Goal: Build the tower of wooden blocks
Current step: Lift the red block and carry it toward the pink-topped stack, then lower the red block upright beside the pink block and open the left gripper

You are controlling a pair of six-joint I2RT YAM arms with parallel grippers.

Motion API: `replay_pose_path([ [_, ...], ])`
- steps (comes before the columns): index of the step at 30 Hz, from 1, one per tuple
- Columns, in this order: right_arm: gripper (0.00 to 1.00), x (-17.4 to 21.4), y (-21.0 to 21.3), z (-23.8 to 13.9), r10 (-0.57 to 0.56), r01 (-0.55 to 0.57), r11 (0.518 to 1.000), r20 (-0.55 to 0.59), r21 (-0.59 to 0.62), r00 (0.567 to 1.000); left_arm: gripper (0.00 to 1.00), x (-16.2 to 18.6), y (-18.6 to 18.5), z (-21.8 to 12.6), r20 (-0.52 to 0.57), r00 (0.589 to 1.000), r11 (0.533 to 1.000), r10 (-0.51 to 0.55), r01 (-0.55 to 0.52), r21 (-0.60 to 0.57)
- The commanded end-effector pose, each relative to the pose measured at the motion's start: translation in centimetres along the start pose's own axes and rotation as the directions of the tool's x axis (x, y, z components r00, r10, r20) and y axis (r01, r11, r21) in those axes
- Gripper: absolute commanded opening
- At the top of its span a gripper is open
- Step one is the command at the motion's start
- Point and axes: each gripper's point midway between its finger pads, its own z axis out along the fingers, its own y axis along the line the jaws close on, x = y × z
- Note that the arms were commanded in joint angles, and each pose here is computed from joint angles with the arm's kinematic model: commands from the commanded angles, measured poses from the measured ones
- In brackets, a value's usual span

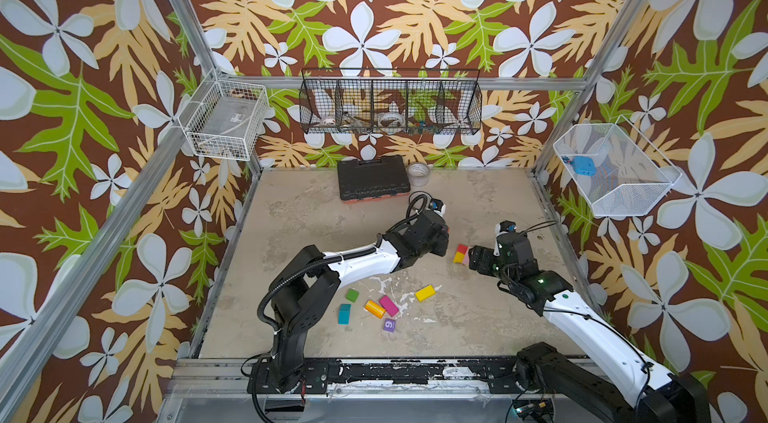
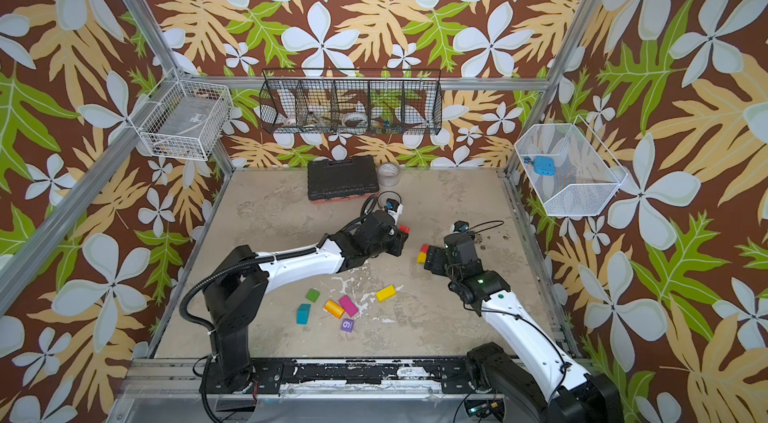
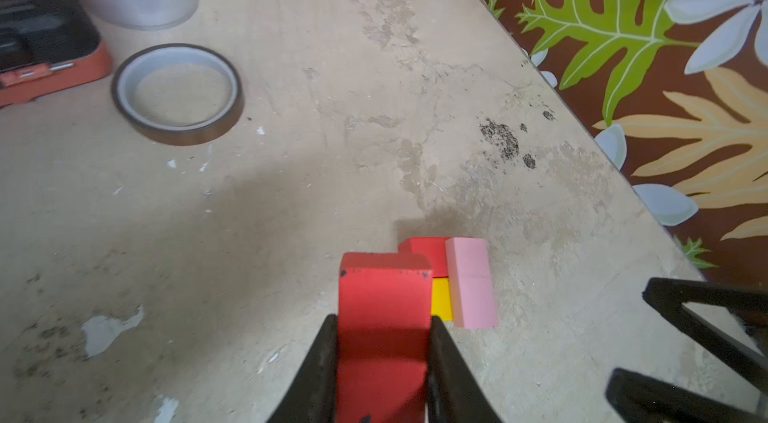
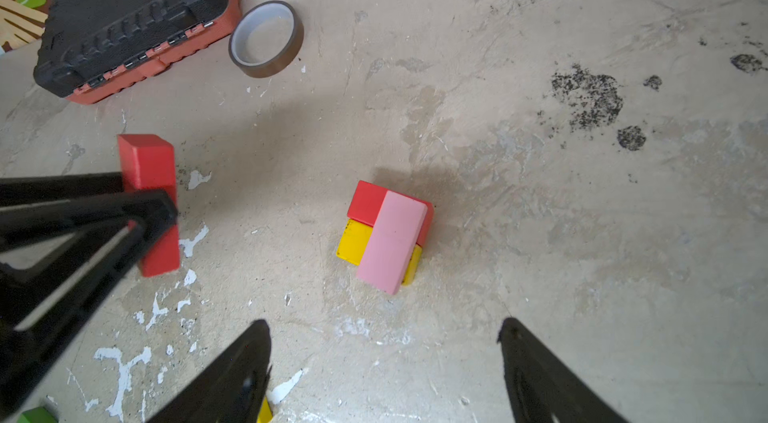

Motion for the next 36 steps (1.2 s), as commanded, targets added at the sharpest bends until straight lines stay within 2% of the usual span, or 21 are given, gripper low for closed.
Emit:
replay_pose_path([
  [1,0.86,-0.7,0.3,0.0,0.012,-0.011,1.000,0.032,-0.023,0.999,0.08,0.0,-0.4,1.3,-0.012,0.995,0.991,0.103,-0.104,-0.089],
  [9,0.86,-1.1,-2.7,-0.1,0.099,-0.100,0.995,0.062,0.008,0.993,0.08,1.6,-1.8,5.0,-0.112,0.985,0.985,0.130,-0.141,-0.097],
  [15,0.79,0.1,-5.0,1.1,0.200,-0.200,0.979,-0.001,-0.023,0.980,0.08,2.6,-2.5,6.7,-0.148,0.980,0.985,0.131,-0.145,-0.088],
  [19,0.75,0.6,-4.6,1.6,0.197,-0.199,0.979,-0.040,-0.041,0.980,0.08,3.1,-2.5,7.2,-0.161,0.980,0.986,0.116,-0.133,-0.101],
  [36,0.71,1.1,-4.5,2.3,0.199,-0.203,0.978,-0.073,-0.048,0.977,0.08,5.1,-3.6,7.3,-0.226,0.970,0.990,0.090,-0.111,-0.081],
])
